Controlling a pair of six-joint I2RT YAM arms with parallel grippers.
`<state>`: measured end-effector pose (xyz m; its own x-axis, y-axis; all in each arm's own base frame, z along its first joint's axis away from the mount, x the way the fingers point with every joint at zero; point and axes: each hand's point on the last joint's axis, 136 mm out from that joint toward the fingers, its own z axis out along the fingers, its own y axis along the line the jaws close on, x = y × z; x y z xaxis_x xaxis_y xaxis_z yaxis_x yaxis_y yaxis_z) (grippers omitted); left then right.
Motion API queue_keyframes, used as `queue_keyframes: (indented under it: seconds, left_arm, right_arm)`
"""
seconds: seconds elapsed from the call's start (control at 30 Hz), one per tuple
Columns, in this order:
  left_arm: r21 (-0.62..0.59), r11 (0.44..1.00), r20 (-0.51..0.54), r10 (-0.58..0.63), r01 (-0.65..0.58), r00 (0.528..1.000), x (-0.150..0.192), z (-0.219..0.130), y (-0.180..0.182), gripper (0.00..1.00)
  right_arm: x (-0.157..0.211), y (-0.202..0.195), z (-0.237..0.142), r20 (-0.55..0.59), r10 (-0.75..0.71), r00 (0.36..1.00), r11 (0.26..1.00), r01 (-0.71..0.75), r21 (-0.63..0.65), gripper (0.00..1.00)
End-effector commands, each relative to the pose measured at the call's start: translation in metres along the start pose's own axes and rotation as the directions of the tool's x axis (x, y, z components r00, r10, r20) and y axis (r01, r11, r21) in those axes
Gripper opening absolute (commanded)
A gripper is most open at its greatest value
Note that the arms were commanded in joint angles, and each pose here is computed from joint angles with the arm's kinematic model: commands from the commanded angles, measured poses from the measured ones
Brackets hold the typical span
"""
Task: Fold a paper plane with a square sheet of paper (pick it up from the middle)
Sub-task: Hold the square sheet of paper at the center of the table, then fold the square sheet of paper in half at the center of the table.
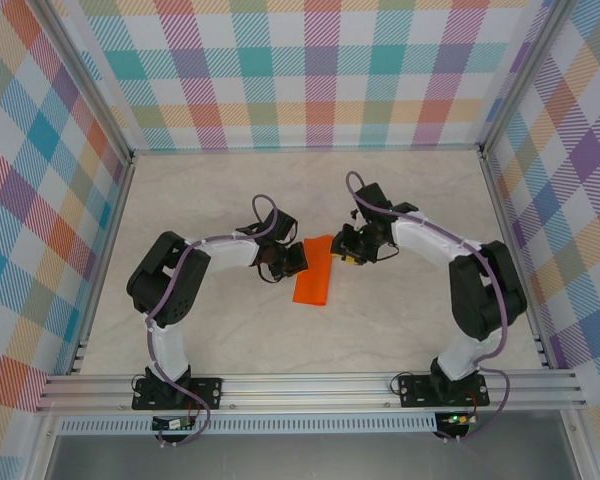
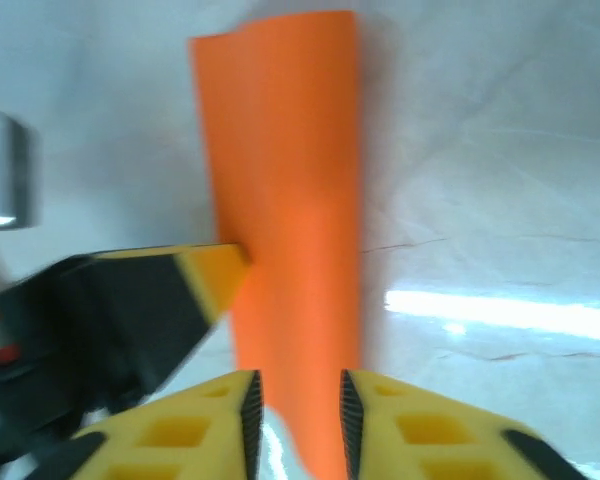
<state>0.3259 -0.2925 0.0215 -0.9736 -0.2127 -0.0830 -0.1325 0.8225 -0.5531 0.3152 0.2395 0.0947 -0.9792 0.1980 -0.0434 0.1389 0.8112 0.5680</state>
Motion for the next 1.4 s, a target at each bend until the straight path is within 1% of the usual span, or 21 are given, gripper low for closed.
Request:
queue_keyframes:
  seconds: [0.0,0.17,0.27,0.53,0.77,1.0,1.23,1.37]
  left_arm:
    - [-0.066,0.998,-0.042,0.001,-0.004,0.999,0.016,0.012,0.022,0.00]
    - [-0.070,0.998,-0.047,-0.002,-0.001,0.999,0.018,0.014,0.025,0.00]
    - [-0.068,0.998,-0.049,0.000,-0.003,0.999,0.019,0.013,0.025,0.00]
    - [-0.074,0.997,-0.049,-0.002,-0.002,0.999,0.018,0.014,0.026,0.00]
    - [-0.079,0.997,-0.052,0.000,-0.004,0.999,0.019,0.014,0.027,0.00]
    - [-0.084,0.996,-0.055,-0.001,-0.003,0.998,0.020,0.015,0.029,0.00]
    - [-0.087,0.996,-0.057,-0.002,-0.003,0.998,0.020,0.015,0.030,0.00]
    - [-0.087,0.996,-0.059,0.001,-0.007,0.998,0.020,0.015,0.029,0.00]
  right_arm:
    - [0.011,0.031,0.012,-0.066,-0.015,0.998,0.978,0.001,-0.210,0.15]
    - [0.016,0.026,0.031,-0.111,0.010,0.994,0.968,-0.037,-0.246,0.07]
    - [0.017,0.020,0.038,-0.128,0.014,0.992,0.971,-0.044,-0.234,0.07]
    - [0.023,0.003,0.057,-0.159,0.020,0.987,0.979,-0.052,-0.199,0.07]
    - [0.029,-0.021,0.065,-0.152,0.027,0.988,0.991,-0.046,-0.124,0.08]
    - [0.038,-0.044,0.072,-0.157,0.048,0.986,0.994,-0.063,-0.094,0.09]
    - [0.046,-0.068,0.081,-0.157,0.040,0.987,0.998,-0.046,-0.033,0.09]
    - [0.043,-0.060,0.075,-0.147,0.012,0.989,0.998,-0.020,-0.058,0.09]
